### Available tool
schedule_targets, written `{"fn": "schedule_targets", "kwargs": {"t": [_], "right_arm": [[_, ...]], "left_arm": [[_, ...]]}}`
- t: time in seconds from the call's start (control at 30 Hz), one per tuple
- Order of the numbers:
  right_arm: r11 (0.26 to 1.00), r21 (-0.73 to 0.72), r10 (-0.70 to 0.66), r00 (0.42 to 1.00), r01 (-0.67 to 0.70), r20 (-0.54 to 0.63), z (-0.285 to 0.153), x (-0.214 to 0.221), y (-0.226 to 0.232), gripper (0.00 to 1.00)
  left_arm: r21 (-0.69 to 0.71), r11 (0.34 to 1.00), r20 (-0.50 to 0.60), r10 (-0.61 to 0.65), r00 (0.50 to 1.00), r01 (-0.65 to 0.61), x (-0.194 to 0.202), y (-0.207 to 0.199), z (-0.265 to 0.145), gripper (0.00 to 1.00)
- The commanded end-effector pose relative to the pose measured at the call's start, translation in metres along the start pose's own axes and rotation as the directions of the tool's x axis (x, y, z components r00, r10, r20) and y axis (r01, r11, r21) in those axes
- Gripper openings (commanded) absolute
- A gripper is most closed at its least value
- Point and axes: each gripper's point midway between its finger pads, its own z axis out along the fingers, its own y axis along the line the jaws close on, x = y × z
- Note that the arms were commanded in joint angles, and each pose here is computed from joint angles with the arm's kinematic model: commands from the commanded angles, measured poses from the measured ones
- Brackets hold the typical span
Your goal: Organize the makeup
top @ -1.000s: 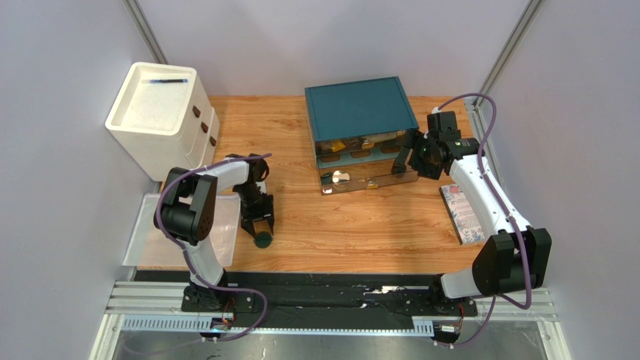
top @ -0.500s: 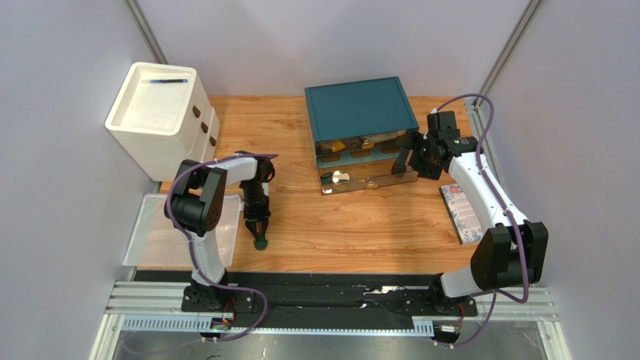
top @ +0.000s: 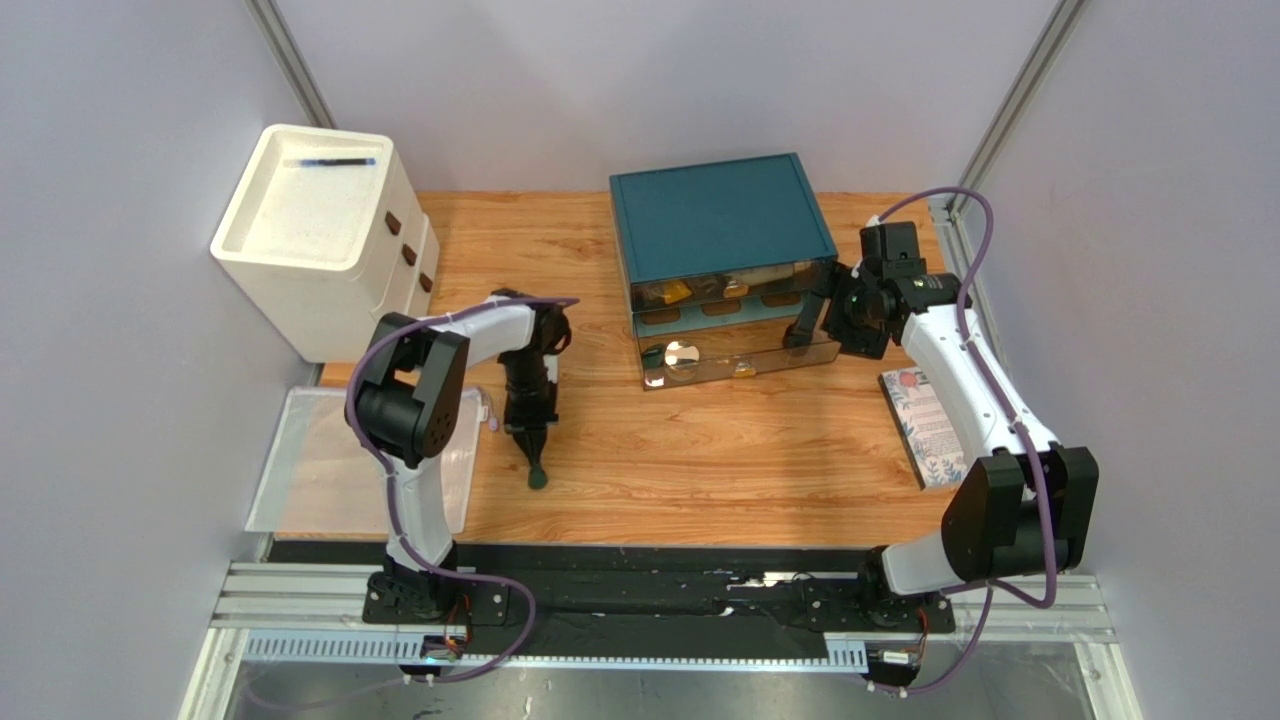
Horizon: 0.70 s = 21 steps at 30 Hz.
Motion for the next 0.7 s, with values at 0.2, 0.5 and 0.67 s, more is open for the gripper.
{"fn": "schedule_targets", "kwargs": {"t": [0.2,0.5,0.67], "right_arm": [[0.999,-0.044,-0.003,0.999,0.005,0.053,-0.015,-0.012,0.005,0.78],[0.998,-0.055,0.0,0.999,0.003,0.045,-0.012,-0.013,0.007,0.78],[0.999,-0.054,-0.001,0.999,0.003,0.04,-0.011,-0.013,0.006,0.77]], "left_arm": [[0.333,0.883,0.482,0.142,0.864,-0.331,-0.069,-0.133,-0.166,0.0],[0.431,0.808,0.568,0.102,0.816,-0.401,-0.103,-0.194,-0.2,0.0],[0.463,0.796,0.553,0.086,0.829,-0.391,-0.116,-0.215,-0.193,0.06]]}}
